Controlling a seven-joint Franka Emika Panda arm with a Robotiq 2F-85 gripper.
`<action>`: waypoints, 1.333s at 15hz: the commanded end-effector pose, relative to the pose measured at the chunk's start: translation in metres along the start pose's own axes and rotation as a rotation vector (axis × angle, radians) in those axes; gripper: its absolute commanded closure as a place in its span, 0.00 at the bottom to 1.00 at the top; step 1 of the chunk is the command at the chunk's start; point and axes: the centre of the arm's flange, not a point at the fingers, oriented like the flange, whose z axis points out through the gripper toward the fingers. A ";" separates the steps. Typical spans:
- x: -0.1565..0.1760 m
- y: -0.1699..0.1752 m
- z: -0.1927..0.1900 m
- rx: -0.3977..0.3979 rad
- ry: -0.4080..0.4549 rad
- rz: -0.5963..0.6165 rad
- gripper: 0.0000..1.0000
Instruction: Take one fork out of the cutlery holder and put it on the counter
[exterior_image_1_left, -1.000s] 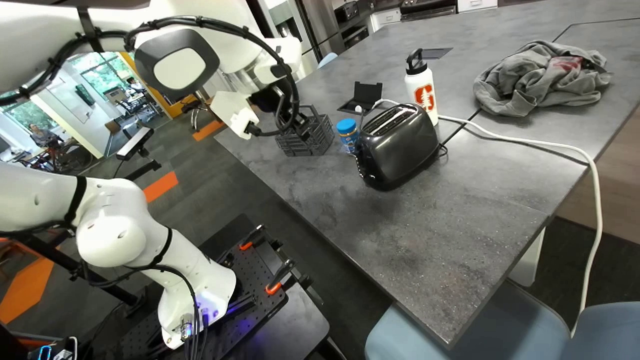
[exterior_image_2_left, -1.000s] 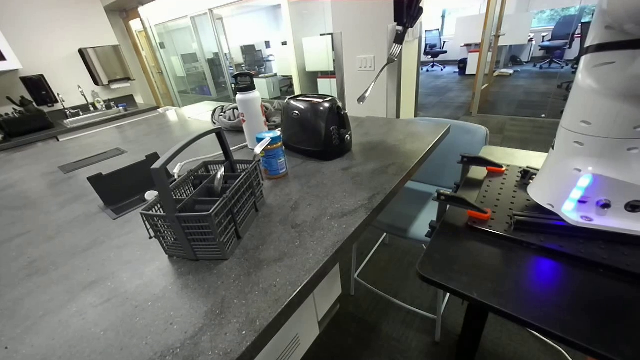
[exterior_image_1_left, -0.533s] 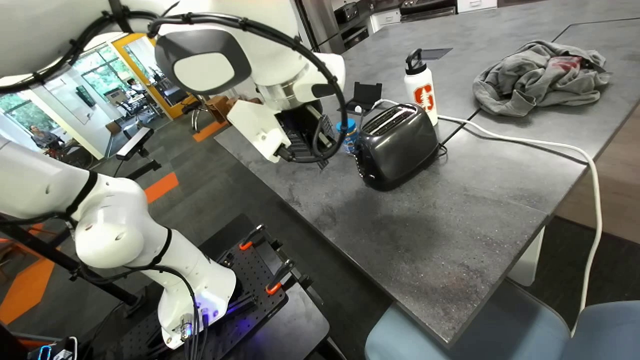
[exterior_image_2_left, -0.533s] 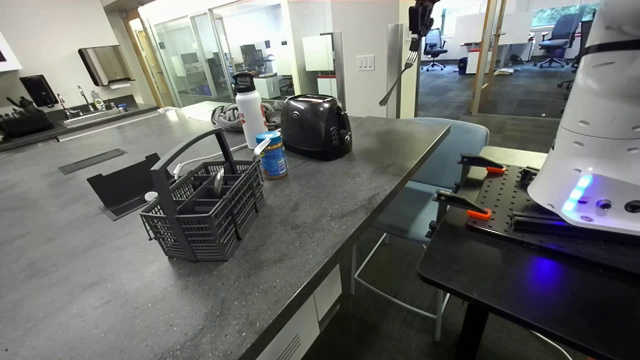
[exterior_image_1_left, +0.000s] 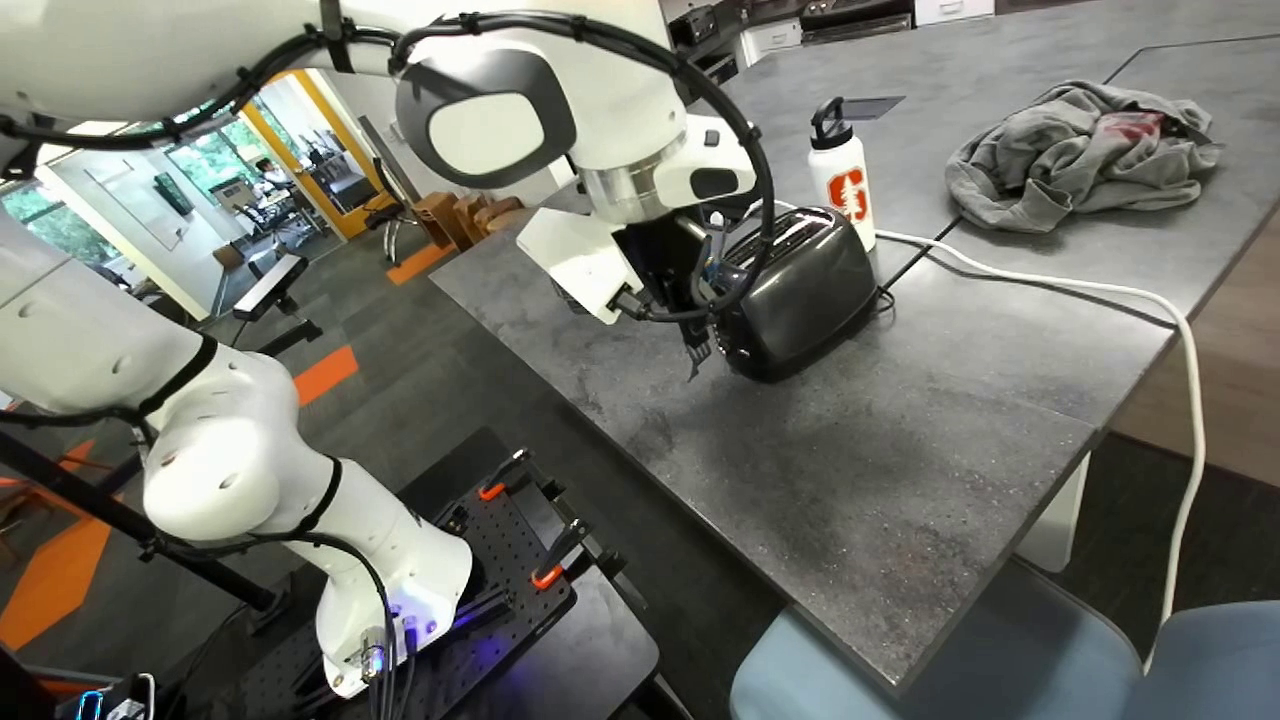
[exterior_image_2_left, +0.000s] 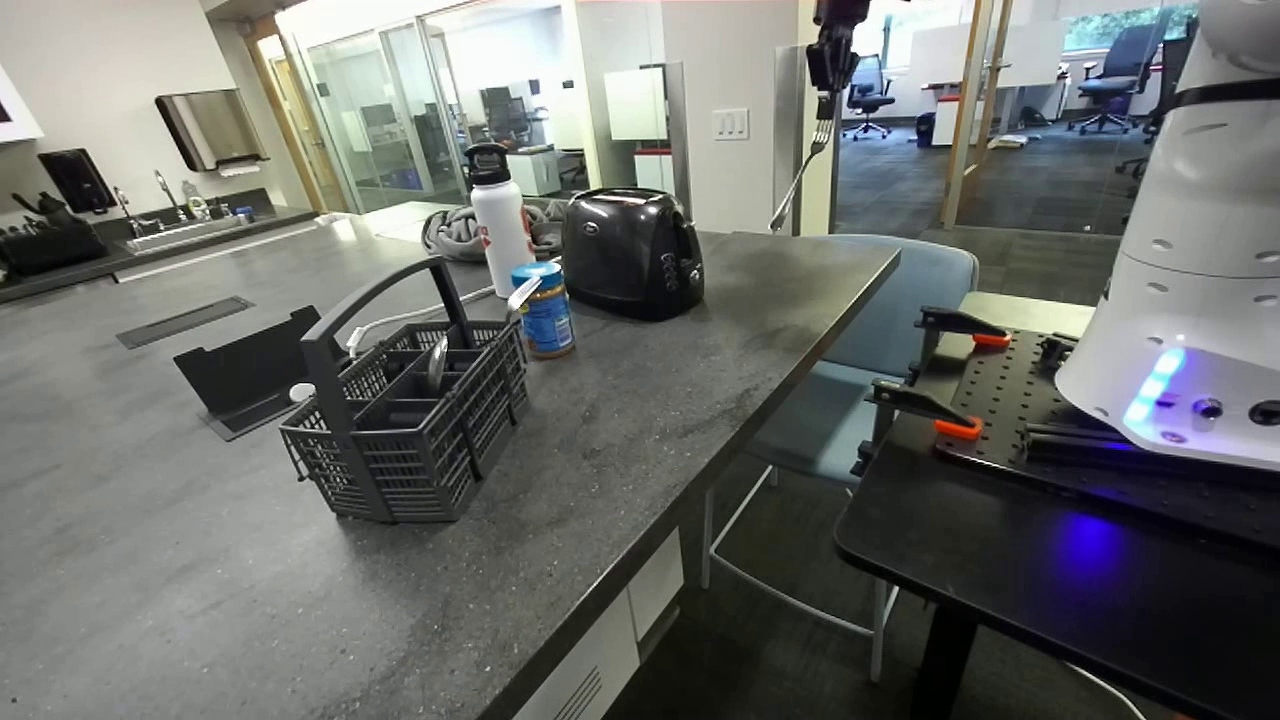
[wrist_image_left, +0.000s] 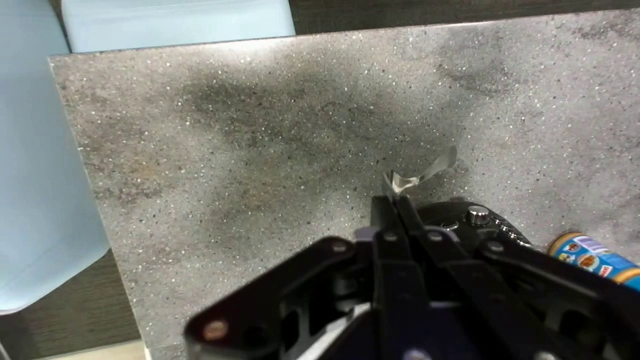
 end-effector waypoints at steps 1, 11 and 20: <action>0.012 0.013 0.005 -0.008 0.003 -0.002 0.99; 0.046 0.109 0.042 0.174 -0.028 -0.120 0.99; 0.092 0.137 0.118 0.300 -0.159 -0.203 0.99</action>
